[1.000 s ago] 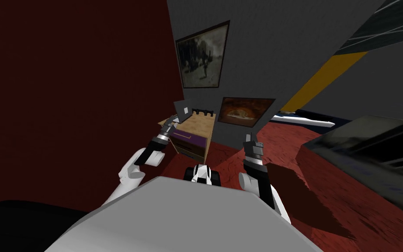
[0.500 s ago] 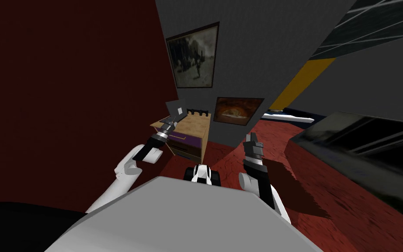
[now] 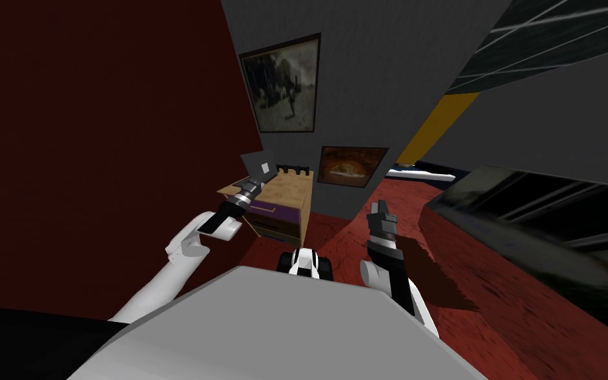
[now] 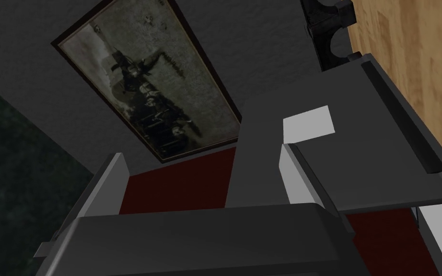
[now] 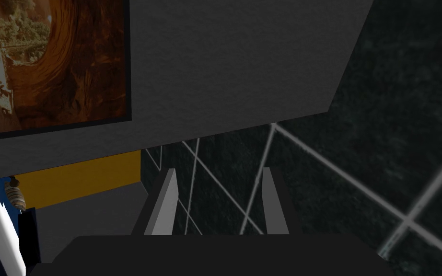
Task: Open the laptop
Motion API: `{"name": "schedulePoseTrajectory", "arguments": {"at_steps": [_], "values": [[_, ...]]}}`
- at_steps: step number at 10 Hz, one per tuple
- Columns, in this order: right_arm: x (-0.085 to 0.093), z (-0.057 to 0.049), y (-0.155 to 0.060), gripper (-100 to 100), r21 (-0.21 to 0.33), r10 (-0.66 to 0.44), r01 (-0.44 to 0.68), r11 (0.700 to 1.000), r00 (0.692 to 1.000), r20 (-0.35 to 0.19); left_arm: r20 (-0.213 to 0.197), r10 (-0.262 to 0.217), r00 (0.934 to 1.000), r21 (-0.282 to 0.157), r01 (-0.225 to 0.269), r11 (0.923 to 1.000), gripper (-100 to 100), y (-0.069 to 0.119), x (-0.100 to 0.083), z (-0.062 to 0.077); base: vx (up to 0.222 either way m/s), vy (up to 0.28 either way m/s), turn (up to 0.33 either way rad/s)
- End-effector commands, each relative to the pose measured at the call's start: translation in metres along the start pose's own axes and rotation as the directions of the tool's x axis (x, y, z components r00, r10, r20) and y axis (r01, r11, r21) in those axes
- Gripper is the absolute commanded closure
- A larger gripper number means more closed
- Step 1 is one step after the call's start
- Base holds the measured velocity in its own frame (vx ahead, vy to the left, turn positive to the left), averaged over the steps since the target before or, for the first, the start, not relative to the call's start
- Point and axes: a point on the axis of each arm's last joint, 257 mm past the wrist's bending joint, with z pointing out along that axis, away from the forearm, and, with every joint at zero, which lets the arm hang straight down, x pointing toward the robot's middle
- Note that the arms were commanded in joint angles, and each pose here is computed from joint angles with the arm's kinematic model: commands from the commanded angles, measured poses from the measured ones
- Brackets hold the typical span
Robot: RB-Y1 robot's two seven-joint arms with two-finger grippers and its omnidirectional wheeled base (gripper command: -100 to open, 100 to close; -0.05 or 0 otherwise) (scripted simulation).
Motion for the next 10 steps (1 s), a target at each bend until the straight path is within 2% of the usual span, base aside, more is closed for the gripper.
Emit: {"name": "schedulePoseTrajectory", "arguments": {"at_steps": [1,2,3,4,5,6,7,8,9,10], "values": [[0.0,0.0,0.0,0,0.0,0.0,0.0,1.0,1.0,0.0,0.014,0.026,0.9996,-0.054,-0.026,0.9982,-100,0.009,-0.015,0.004,0.011,0.008,-0.079],[0.0,0.0,0.0,0,0.0,0.0,0.0,1.0,1.0,0.0,0.015,0.026,0.9995,-0.057,-0.026,0.998,-100,0.01,-0.016,0.004,0.009,0.009,-0.04],[0.0,0.0,0.0,0,0.0,0.0,0.0,1.0,1.0,0.0,0.024,0.042,0.9988,-0.08,-0.04,0.996,-100,0.012,-0.026,0.006,0.009,0.011,-0.066],[0.0,0.0,0.0,0,0.0,0.0,0.0,1.0,1.0,0.0,0.026,0.042,0.9988,-0.088,-0.04,0.9953,-100,0.014,-0.026,0.006,0.009,0.012,-0.044],[0.0,0.0,0.0,0,0.0,0.0,0.0,1.0,1.0,0.0,0.038,0.058,0.9976,-0.115,-0.053,0.992,-100,0.017,-0.037,0.008,0.012,0.019,-0.065],[0.0,0.0,0.0,0,0.0,0.0,0.0,1.0,1.0,0.0,0.04,0.058,0.9976,-0.12,-0.053,0.9914,-100,0.018,-0.038,0.008,0.01,0.019,-0.037],[0.0,0.0,0.0,0,0.0,0.0,0.0,1.0,1.0,0.0,0.053,0.072,0.996,-0.145,-0.064,0.9873,-100,0.02,-0.049,0.01,0.01,0.023,-0.073],[0.0,0.0,0.0,0,0.0,0.0,0.0,1.0,1.0,0.0,0.055,0.072,0.9959,-0.151,-0.063,0.9864,-100,0.022,-0.05,0.01,0.008,0.022,-0.027],[0.0,0.0,0.0,0,0.0,0.0,0.0,1.0,1.0,0.0,0.069,0.086,0.9938,-0.177,-0.073,0.9815,-100,0.023,-0.062,0.011,0.008,0.027,-0.038],[0.0,0.0,0.0,0,0.0,0.0,0.0,1.0,1.0,0.0,0.071,0.087,0.9937,-0.182,-0.072,0.9806,-100,0.025,-0.062,0.011,0.009,0.025,-0.032]]}}
